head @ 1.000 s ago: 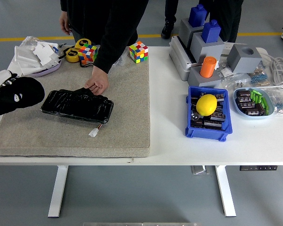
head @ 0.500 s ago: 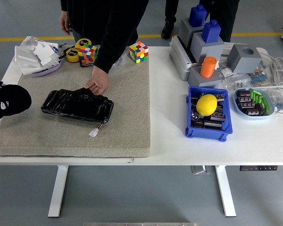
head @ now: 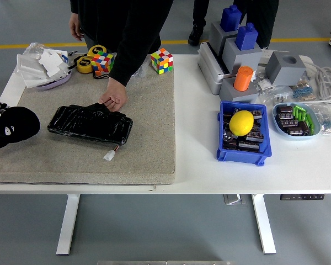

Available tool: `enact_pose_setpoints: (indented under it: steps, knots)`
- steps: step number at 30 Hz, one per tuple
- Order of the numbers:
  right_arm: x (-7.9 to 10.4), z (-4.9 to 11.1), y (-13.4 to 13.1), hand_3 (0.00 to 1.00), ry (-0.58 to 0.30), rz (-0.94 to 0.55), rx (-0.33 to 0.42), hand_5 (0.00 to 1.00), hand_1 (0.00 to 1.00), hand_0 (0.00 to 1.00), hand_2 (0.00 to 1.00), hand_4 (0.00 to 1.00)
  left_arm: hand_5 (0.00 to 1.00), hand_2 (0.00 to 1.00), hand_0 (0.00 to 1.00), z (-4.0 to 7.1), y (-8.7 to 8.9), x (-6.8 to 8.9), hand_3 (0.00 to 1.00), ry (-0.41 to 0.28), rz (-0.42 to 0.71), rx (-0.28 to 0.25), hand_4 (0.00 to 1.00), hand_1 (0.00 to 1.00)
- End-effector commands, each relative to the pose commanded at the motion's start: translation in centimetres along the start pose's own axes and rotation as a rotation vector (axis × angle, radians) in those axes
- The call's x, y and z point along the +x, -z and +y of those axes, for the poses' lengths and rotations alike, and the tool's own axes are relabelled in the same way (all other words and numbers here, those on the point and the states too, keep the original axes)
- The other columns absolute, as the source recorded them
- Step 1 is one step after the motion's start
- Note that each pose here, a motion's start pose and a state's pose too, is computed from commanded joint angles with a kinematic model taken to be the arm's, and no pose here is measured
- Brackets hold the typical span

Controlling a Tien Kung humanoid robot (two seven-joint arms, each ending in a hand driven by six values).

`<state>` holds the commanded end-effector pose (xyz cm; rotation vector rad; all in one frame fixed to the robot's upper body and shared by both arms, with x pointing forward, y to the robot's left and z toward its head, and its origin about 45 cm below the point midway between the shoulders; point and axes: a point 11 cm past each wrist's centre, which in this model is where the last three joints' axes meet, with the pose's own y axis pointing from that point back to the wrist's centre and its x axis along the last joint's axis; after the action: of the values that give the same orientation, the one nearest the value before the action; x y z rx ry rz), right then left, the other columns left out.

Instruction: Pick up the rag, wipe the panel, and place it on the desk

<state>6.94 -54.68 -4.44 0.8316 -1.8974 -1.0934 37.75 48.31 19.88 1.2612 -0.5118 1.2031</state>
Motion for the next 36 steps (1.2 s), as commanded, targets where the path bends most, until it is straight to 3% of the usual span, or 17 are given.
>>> enact_pose_setpoints:
  steps: [13,14,18,19,21,36]
  knots:
    - [0.1,0.0,-0.1,0.588,-0.002,0.009,-0.003,0.512,0.689,0.723,0.683,0.998,0.002,0.577,0.396,-0.3,0.0,-1.4,0.595,0.017,0.011,-0.003,0.542,0.504]
    - [0.0,0.0,0.0,0.588,-0.002,0.009,-0.002,0.511,0.689,0.723,0.683,0.998,0.002,0.599,0.423,-0.3,-0.1,-1.4,0.612,0.017,0.008,-0.004,0.61,0.547]
    - [0.0,0.0,0.0,0.588,-0.001,0.01,-0.001,0.511,0.689,0.723,0.683,0.998,0.002,0.599,0.423,-0.3,0.1,-2.0,0.612,0.031,0.008,0.001,0.61,0.547]
    - [0.0,0.0,-0.1,0.588,-0.001,0.009,-0.001,0.511,0.689,0.723,0.683,0.998,0.061,0.597,0.447,-0.3,0.2,-2.1,0.609,0.032,0.009,0.002,0.717,0.548]
    - [0.1,0.0,-0.2,0.588,-0.003,0.011,-0.005,0.511,0.689,0.723,0.683,0.998,0.061,0.597,0.447,-0.4,0.2,-2.2,0.609,0.033,0.005,0.003,0.717,0.548]
    - [0.1,0.0,-0.1,0.588,-0.002,0.014,-0.005,0.511,0.689,0.723,0.683,0.998,0.049,0.599,0.491,-0.5,-0.2,-1.7,0.607,0.019,-0.028,-0.007,0.772,0.572]
